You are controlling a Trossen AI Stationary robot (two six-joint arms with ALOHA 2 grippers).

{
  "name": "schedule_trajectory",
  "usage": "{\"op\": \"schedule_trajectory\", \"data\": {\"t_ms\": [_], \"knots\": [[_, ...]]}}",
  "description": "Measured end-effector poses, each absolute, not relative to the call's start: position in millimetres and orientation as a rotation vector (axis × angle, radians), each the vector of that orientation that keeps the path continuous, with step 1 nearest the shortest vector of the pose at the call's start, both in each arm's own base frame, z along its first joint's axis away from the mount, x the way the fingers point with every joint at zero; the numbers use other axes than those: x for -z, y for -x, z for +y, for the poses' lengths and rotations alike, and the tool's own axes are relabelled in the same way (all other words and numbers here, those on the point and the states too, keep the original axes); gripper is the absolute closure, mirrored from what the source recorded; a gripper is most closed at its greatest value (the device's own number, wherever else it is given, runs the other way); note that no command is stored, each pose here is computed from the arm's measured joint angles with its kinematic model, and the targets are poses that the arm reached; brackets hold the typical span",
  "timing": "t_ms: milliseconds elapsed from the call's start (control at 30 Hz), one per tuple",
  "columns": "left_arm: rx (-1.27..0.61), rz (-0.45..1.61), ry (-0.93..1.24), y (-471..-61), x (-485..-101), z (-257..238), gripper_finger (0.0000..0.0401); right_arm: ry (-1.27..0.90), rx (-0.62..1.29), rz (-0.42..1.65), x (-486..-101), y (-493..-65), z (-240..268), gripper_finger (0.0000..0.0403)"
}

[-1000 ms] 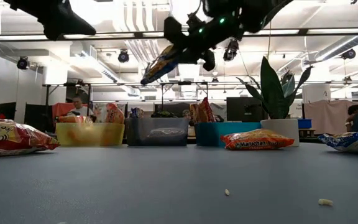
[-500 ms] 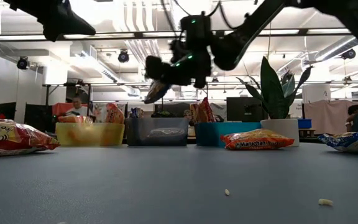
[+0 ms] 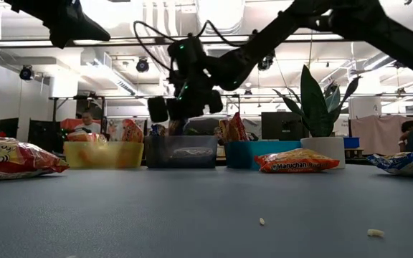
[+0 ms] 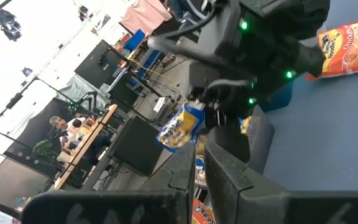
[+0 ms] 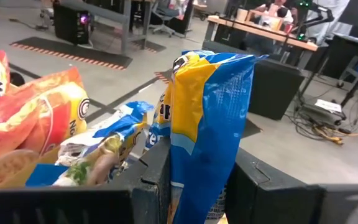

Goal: Sort Maruchan noodles
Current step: Put the blue noodle pack into the black bin

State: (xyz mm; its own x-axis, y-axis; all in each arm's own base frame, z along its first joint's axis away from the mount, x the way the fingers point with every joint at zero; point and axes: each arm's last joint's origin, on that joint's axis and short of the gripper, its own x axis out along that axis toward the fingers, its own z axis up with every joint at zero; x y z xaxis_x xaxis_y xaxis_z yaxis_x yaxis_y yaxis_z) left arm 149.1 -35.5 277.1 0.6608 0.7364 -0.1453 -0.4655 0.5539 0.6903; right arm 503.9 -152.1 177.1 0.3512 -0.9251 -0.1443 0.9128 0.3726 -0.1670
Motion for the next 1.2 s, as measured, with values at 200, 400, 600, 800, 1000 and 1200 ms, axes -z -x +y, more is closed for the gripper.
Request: {"op": "schedule_trajectory", "data": {"t_ms": [200, 400, 600, 800, 1000, 1200], "knots": [[-0.739, 0.452, -0.664, -149, -277, -36, 0.0384, 0.077, 1.197, 0.254, -162, -515, -155, 0.0310], [-0.739, 0.452, -0.664, -149, -277, -36, 0.0384, 0.076, 1.189, 0.274, -154, -522, -153, 0.0310], [-0.738, 0.452, -0.664, -149, -277, -36, 0.0384, 0.041, 1.180, 0.264, -152, -522, -149, 0.0310], [-0.738, 0.452, -0.664, -149, -277, -36, 0.0384, 0.074, 1.154, 0.289, -152, -524, -142, 0.0308], [-0.738, 0.452, -0.664, -149, -277, -36, 0.0384, 0.083, 1.131, 0.296, -152, -526, -134, 0.0282], [-0.738, 0.452, -0.664, -149, -277, -36, 0.0384, 0.100, 1.123, 0.317, -151, -526, -131, 0.0250]]}}
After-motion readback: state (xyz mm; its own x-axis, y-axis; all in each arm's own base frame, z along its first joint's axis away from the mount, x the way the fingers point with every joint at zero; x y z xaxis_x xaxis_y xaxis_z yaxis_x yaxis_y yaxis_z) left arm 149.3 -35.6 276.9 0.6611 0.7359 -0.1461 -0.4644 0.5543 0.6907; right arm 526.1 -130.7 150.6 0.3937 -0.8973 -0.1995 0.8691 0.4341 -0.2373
